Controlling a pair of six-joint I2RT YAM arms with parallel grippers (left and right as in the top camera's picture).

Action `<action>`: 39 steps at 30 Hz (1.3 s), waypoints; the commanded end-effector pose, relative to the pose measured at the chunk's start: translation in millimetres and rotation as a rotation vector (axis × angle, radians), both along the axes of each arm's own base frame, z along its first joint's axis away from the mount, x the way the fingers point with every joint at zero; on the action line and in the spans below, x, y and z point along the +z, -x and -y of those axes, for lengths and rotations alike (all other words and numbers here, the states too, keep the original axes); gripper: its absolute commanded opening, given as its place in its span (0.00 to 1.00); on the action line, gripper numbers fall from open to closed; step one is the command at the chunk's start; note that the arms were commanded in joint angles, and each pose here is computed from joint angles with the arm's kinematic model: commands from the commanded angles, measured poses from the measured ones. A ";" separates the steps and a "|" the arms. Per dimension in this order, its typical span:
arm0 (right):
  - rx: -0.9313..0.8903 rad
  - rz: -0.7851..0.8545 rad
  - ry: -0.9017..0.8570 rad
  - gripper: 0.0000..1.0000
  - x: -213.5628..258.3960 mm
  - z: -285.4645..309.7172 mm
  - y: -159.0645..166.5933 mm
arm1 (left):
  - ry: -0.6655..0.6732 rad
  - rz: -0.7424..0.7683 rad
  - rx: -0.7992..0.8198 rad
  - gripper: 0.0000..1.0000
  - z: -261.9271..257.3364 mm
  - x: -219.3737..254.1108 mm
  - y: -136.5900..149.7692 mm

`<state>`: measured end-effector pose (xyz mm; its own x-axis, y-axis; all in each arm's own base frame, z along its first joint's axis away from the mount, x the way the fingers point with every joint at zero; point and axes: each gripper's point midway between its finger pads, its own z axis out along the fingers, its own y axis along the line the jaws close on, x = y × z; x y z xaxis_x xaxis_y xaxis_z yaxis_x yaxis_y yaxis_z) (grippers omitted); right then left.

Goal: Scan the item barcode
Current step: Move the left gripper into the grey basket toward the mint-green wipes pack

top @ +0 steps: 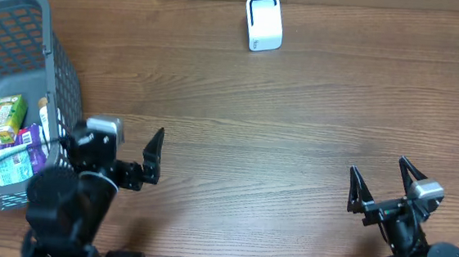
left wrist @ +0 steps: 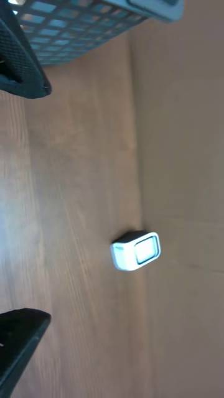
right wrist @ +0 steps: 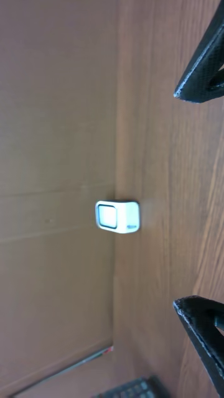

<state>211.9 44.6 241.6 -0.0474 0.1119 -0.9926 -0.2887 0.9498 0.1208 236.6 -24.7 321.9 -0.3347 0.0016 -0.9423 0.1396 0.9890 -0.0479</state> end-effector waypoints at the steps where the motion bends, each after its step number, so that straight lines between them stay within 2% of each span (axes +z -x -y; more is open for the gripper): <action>1: 0.018 0.038 -0.002 1.00 30.1 -4.0 8.6 | 0.028 -0.038 -0.009 1.00 2.1 25.0 -6.6; 6: 0.062 0.023 -0.004 1.00 58.7 -11.0 8.9 | 0.030 -0.163 -0.003 1.00 1.3 35.8 -17.0; 11: 0.131 -0.074 -0.020 1.00 77.8 -20.3 -1.5 | 0.043 -0.271 -0.023 1.00 5.0 41.5 -25.1; 15: 0.164 -0.177 -0.035 1.00 91.1 -24.0 -10.9 | 0.088 -0.301 -0.106 1.00 20.7 44.8 -28.0; 20: 0.224 -0.279 0.028 1.00 102.7 -30.0 -15.4 | 0.093 -0.366 -0.103 1.00 20.6 30.5 -32.4; 26: 0.264 -0.358 0.008 1.00 101.5 -34.4 -21.5 | 0.110 -0.346 -0.135 1.00 26.3 34.3 -42.3; 33: 0.299 -0.369 0.006 1.00 98.9 -38.5 -24.7 | 0.134 -0.288 0.039 1.00 -0.4 61.8 -52.7; 39: 0.280 -0.423 -0.002 1.00 86.6 -34.2 -37.1 | 0.062 -0.286 0.336 1.00 -54.8 93.3 -53.5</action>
<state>244.8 78.3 323.9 -0.4801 0.0500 -0.8758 -0.4487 0.8439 0.2942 288.0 -6.4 396.9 -0.6034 -0.1448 -0.7842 -0.0264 0.9865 -0.1619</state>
